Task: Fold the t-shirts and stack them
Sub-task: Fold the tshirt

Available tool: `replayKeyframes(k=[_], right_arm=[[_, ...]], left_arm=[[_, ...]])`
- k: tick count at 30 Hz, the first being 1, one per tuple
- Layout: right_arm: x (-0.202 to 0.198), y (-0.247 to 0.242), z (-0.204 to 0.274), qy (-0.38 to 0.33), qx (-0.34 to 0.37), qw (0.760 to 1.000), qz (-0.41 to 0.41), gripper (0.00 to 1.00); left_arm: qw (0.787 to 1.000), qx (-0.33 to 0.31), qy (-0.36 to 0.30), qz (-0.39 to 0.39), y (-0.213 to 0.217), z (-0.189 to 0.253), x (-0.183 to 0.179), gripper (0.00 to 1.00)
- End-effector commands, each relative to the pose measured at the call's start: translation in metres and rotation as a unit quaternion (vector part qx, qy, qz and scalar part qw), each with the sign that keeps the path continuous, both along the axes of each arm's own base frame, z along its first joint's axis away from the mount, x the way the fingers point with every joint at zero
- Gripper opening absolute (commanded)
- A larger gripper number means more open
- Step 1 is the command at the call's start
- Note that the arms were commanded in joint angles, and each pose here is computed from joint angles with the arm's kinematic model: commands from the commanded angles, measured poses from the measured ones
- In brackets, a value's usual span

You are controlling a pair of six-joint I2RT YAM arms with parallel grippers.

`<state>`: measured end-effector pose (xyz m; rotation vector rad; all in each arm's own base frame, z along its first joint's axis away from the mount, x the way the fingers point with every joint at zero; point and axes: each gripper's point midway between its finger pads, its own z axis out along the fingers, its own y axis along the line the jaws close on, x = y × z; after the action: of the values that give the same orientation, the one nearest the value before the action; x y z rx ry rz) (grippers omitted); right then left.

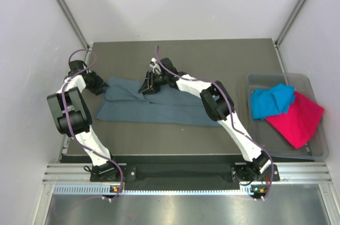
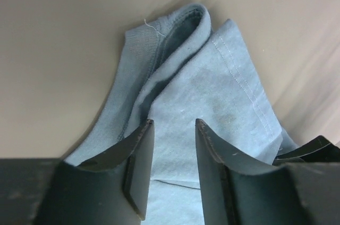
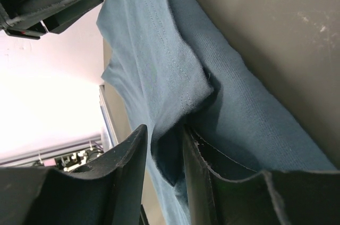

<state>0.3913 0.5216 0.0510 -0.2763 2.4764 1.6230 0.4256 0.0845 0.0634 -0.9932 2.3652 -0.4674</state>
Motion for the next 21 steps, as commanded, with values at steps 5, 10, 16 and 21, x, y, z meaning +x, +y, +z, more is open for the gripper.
replayKeyframes(k=[5,10,16,21], right_arm=[[0.0116,0.0055,0.0218,-0.022,0.026,0.999,-0.005,0.33],[0.0110,0.0050,0.0194,-0.020,0.024,1.000,-0.005,0.33],[0.0087,0.0034,0.0153,-0.016,0.021,1.000,-0.003,0.33],[0.0086,0.0037,0.0145,-0.014,0.022,1.000,-0.003,0.33]], left_arm=[[1.000,0.021,0.013,-0.008,0.0028,-0.0066,0.0003,0.40],[1.000,0.027,0.011,-0.012,0.0028,-0.0069,-0.0003,0.52],[0.999,0.038,0.002,-0.017,0.0050,-0.0024,0.0007,0.51],[1.000,0.019,0.002,-0.021,-0.0005,-0.0079,0.0030,0.44]])
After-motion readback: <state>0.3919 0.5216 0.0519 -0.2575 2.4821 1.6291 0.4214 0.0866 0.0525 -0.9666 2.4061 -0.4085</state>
